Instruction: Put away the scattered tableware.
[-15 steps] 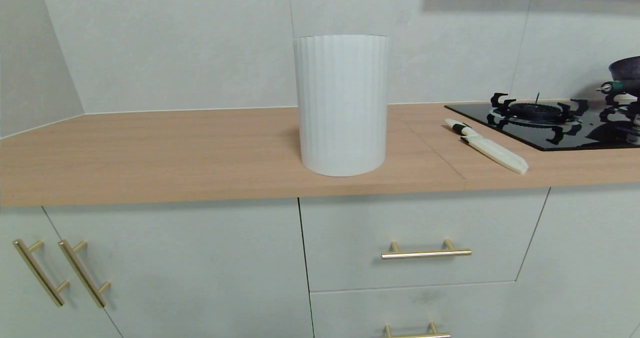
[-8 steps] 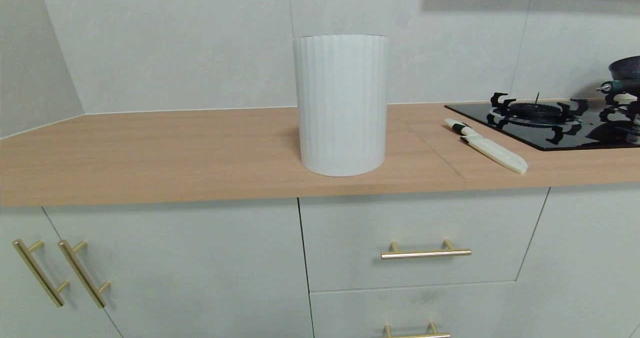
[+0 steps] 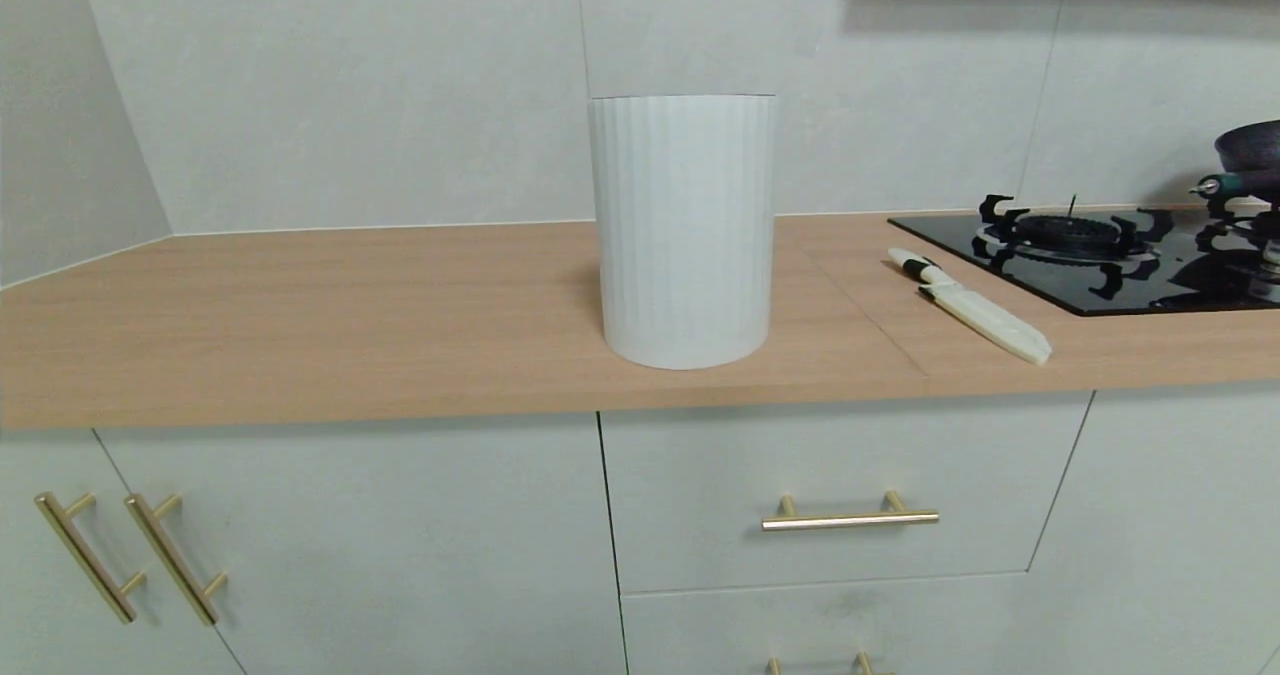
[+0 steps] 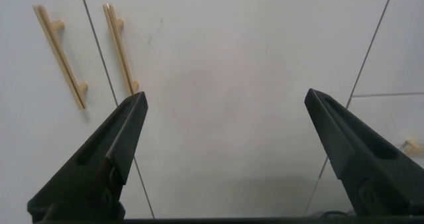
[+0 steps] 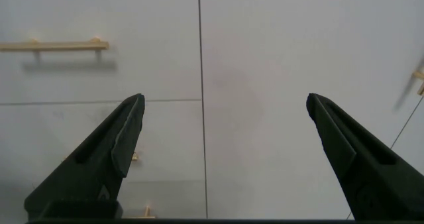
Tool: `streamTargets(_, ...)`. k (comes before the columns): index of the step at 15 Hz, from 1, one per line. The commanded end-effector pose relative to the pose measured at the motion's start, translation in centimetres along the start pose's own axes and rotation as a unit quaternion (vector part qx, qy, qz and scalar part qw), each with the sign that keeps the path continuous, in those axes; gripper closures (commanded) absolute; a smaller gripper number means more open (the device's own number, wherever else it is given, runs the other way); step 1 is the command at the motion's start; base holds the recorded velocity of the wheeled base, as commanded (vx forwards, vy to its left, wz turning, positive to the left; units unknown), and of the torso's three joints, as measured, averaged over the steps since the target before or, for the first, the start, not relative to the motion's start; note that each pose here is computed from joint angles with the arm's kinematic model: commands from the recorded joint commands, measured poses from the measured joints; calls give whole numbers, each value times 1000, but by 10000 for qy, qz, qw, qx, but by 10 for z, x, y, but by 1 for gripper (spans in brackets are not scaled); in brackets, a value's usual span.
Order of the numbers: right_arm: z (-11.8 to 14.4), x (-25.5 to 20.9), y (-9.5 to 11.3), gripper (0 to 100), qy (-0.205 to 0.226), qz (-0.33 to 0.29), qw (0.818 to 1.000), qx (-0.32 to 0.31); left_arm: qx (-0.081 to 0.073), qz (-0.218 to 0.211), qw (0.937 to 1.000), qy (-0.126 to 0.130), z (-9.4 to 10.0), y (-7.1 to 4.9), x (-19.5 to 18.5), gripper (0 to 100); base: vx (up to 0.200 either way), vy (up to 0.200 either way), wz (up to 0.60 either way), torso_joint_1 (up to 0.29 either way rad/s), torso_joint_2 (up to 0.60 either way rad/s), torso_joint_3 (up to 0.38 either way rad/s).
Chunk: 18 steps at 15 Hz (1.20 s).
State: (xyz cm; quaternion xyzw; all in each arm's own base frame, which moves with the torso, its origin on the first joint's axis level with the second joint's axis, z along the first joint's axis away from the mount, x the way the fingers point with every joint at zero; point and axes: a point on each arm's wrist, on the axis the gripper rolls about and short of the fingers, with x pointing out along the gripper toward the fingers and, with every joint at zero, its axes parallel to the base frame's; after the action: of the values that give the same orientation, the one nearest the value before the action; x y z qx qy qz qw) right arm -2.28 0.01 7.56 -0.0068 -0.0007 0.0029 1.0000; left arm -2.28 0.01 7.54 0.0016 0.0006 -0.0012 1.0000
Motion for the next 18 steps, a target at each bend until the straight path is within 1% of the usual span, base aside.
streamTargets(1,0,0,0,0,6,2,10000,-1,-1,-4,10000,1,0,0,0,0,0,0,0,27,-163,-271)
streamTargets(10,0,0,0,0,6,2,10000,-1,-1,-4,10000,1,0,0,0,0,0,0,0,171,-472,-288)
streamTargets(18,0,0,0,0,6,2,10000,-1,-1,-4,10000,1,0,0,0,0,0,0,0,214,-485,-282)
